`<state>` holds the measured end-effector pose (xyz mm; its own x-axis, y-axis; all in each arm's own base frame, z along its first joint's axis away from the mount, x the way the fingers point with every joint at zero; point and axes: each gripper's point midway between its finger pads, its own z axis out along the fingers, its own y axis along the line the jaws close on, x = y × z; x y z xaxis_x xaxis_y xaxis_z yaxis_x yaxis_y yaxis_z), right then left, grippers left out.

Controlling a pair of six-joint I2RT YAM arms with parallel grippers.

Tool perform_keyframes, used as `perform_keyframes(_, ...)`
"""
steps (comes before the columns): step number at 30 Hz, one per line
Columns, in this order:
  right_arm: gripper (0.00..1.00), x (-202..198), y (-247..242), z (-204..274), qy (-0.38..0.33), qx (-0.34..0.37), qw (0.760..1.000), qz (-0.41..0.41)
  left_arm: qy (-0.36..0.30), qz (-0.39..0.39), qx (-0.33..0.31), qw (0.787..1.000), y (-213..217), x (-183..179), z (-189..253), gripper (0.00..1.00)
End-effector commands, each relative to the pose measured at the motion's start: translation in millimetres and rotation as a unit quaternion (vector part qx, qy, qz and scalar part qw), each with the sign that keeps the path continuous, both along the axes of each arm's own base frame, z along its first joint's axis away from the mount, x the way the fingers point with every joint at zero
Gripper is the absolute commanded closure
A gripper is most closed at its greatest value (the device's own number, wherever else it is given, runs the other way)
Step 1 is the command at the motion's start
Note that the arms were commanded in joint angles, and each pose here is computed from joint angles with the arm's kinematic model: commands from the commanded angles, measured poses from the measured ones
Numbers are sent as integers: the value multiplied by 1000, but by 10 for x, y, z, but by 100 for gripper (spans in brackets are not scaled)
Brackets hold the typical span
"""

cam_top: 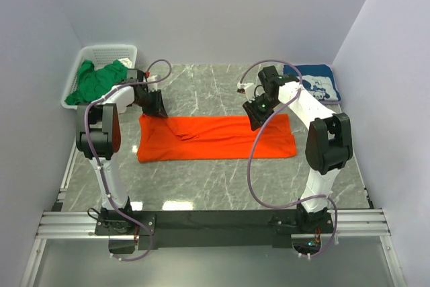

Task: Fold and stack the t-shirts
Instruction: Fold the tshirt

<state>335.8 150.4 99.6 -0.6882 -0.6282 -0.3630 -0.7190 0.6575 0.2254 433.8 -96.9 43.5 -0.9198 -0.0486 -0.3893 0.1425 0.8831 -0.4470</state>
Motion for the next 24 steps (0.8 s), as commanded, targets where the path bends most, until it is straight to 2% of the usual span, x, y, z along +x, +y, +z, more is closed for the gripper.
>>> perform_keyframes(1,64,73,64,74,-16,18,1000,2,-15,-5,-1,1000,-46,77,118,74)
perform_keyframes(5,64,115,160,136,-17,29,999,6,-21,-7,-13,1000,-83,56,309,97)
perform_keyframes(6,65,114,193,136,-14,34,999,9,-23,-3,-18,1000,-97,71,372,99)
perform_keyframes(9,66,76,368,224,-8,69,997,23,-17,7,-40,999,-157,65,475,99)
perform_keyframes(12,67,60,653,335,-33,101,993,46,10,20,-69,997,-228,96,460,99)
perform_keyframes(15,71,113,1003,444,-86,123,986,78,33,37,-96,994,-277,182,389,99)
perform_keyframes(18,73,77,1314,478,-124,120,979,110,48,45,-113,991,-327,265,345,99)
perform_keyframes(22,73,162,1741,498,-212,95,960,156,57,65,-121,989,-337,378,295,99)
perform_keyframes(24,68,107,1973,423,-233,82,953,176,66,67,-127,987,-353,399,245,99)
